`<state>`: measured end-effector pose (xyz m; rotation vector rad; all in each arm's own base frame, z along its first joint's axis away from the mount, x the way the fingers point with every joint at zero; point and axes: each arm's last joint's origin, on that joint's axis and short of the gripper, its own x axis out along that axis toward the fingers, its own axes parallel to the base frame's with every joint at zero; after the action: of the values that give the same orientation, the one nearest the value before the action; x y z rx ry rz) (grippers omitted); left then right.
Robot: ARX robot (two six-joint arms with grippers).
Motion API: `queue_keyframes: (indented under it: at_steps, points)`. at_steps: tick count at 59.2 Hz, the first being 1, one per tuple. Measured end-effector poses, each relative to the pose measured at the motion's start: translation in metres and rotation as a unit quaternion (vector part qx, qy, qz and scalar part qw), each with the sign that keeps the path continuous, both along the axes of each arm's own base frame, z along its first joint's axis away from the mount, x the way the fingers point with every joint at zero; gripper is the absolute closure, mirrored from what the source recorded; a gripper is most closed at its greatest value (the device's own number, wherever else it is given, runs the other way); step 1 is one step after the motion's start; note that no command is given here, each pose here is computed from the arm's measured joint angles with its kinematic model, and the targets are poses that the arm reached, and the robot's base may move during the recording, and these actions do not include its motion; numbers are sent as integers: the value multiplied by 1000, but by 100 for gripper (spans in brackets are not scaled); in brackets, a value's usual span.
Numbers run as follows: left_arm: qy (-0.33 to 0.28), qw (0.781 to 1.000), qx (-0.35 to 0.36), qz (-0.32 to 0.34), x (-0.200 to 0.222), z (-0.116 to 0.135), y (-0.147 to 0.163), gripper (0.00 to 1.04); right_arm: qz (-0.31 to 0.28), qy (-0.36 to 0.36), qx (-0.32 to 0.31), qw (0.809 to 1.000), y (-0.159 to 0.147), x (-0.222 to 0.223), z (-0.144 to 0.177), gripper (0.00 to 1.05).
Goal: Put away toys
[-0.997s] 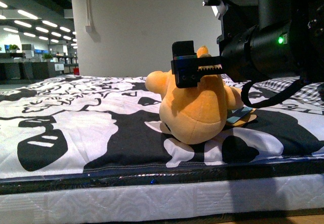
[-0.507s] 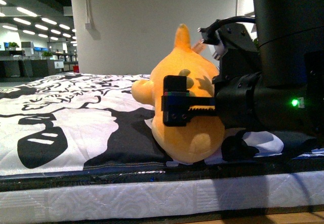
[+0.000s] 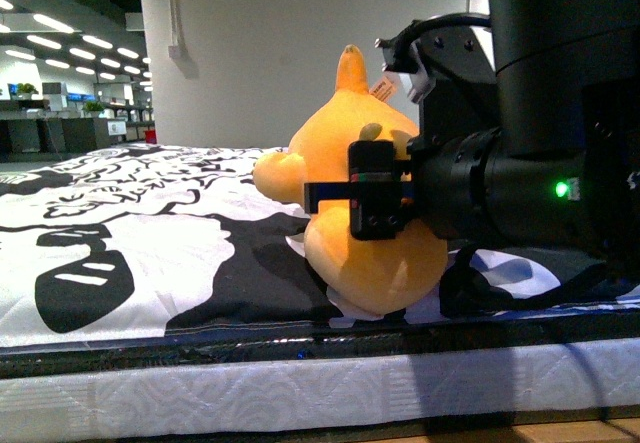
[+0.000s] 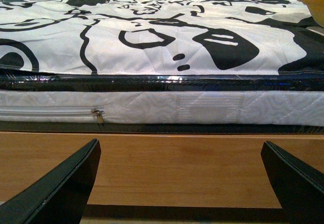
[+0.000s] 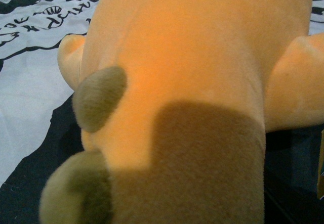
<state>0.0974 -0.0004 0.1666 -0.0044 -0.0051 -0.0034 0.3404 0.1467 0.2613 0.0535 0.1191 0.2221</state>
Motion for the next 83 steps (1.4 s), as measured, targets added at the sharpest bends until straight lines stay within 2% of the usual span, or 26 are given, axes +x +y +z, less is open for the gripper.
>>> queue_keyframes:
  at_steps: [13, 18, 29, 38, 43, 50, 65, 76, 83]
  points:
    - [0, 1000, 0, 0, 0, 0, 0, 6, -13, -37, 15, 999, -26, -10, 34, 89]
    - [0, 1000, 0, 0, 0, 0, 0, 6, -19, -59, 31, 998, -41, -19, 54, 95]
    - [0, 1000, 0, 0, 0, 0, 0, 6, -23, -110, 70, 991, -82, -52, 96, 98]
    - [0, 1000, 0, 0, 0, 0, 0, 6, -30, -135, 98, 986, -115, -85, 107, 98]
    - [0, 1000, 0, 0, 0, 0, 0, 6, -40, -140, 117, 982, -135, -110, 102, 98]
    - [0, 1000, 0, 0, 0, 0, 0, 6, -38, -137, 127, 982, -146, -139, 89, 98]
    - [0, 1000, 0, 0, 0, 0, 0, 6, -15, -122, 111, 986, -147, -200, 43, 98]
    - [0, 1000, 0, 0, 0, 0, 0, 6, -30, -106, 88, 990, -148, -231, -2, 98]
    - [0, 1000, 0, 0, 0, 0, 0, 6, -39, -126, 68, 989, -149, -240, -14, 98]
